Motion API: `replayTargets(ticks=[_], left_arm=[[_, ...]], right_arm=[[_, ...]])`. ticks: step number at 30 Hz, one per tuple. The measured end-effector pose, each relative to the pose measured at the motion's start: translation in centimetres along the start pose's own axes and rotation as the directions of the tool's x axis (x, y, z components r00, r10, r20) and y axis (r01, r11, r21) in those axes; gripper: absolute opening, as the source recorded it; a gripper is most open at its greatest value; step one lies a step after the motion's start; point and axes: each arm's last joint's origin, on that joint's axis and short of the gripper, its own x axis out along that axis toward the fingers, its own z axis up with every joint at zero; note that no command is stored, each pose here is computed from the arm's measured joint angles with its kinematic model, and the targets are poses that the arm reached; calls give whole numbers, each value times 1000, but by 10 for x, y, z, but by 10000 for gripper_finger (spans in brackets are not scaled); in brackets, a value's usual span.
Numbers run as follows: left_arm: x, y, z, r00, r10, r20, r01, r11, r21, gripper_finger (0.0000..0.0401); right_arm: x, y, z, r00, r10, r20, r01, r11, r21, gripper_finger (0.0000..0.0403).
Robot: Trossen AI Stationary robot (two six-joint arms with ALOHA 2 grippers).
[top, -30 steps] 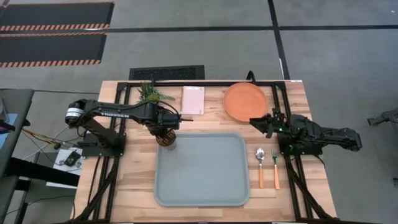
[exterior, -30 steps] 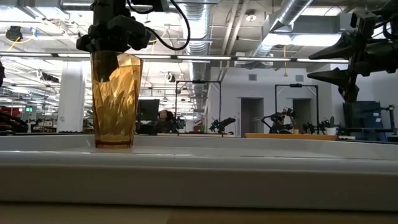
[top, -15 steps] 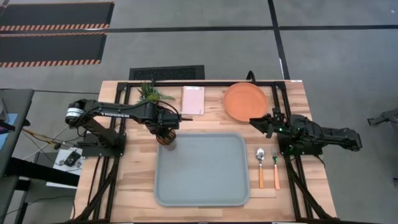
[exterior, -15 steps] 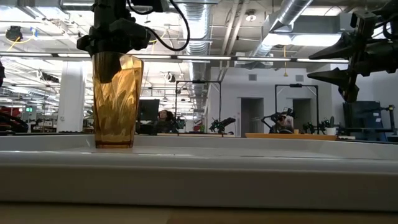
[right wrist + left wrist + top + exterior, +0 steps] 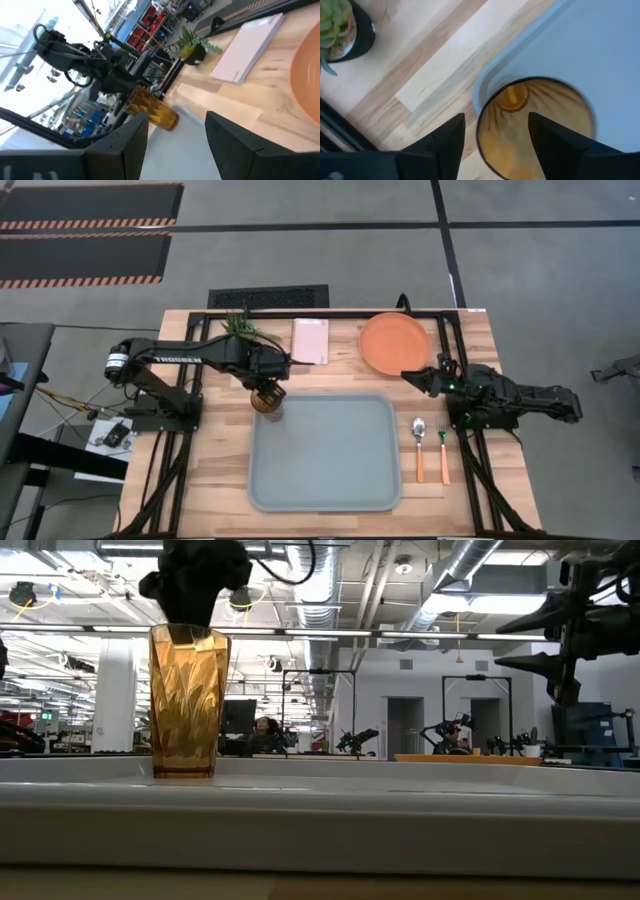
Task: Pick and place plate/cup/fork/spoon on tray
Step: Put the orange plate on the gray tray below the brown glass
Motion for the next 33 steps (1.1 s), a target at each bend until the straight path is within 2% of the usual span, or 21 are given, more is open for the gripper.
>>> replayTargets(ticks=[3, 7, 11, 14, 16, 18, 20, 23, 25, 26, 28, 29, 31, 33], left_arm=[[-12, -2, 4, 999, -31, 34, 30, 999, 32, 208], [-30, -1, 11, 994, -74, 84, 69, 996, 63, 208], [-50, 3, 19, 983, -105, 149, 95, 993, 75, 208], [-62, 7, 25, 972, -99, 212, 83, 993, 86, 208], [-66, 11, 29, 967, -97, 235, 78, 993, 86, 208], [-67, 15, 32, 966, -90, 244, 74, 995, 73, 208], [-67, 17, 34, 965, -82, 247, 66, 995, 74, 208], [-67, 19, 37, 963, -82, 256, 58, 993, 100, 208], [-67, 20, 40, 959, -90, 270, 57, 991, 125, 208], [-67, 21, 41, 956, -92, 279, 58, 990, 128, 208], [-67, 23, 45, 951, -96, 294, 59, 990, 131, 208], [-67, 24, 47, 950, -98, 297, 61, 989, 133, 208], [-67, 27, 49, 950, -100, 297, 60, 988, 142, 208], [-66, 30, 51, 951, -107, 290, 65, 987, 150, 208]], right_arm=[[0, -1, 2, 999, -21, 33, 21, 1000, 1, 221], [3, -2, 8, 981, -142, 132, 143, 990, 2, 221], [7, 13, 26, 949, -224, 224, 238, 970, -40, 221], [14, 27, 43, 916, -314, 248, 344, 935, -86, 220], [19, 32, 53, 857, -457, 238, 483, 874, -60, 219], [22, 30, 59, 753, -635, 171, 651, 758, -47, 215], [24, 27, 63, 626, -774, 95, 778, 627, -22, 214], [26, 15, 62, 431, -902, -36, 901, 432, -48, 228], [29, 6, 59, 338, -936, -97, 940, 342, -18, 248], [32, 2, 59, 310, -943, -123, 950, 313, -4, 259], [38, -8, 57, 287, -942, -177, 958, 287, 27, 279], [40, -12, 56, 287, -938, -194, 958, 284, 41, 285], [47, -19, 58, 315, -931, -186, 949, 305, 79, 292], [50, -25, 60, 303, -937, -175, 952, 289, 102, 294]])
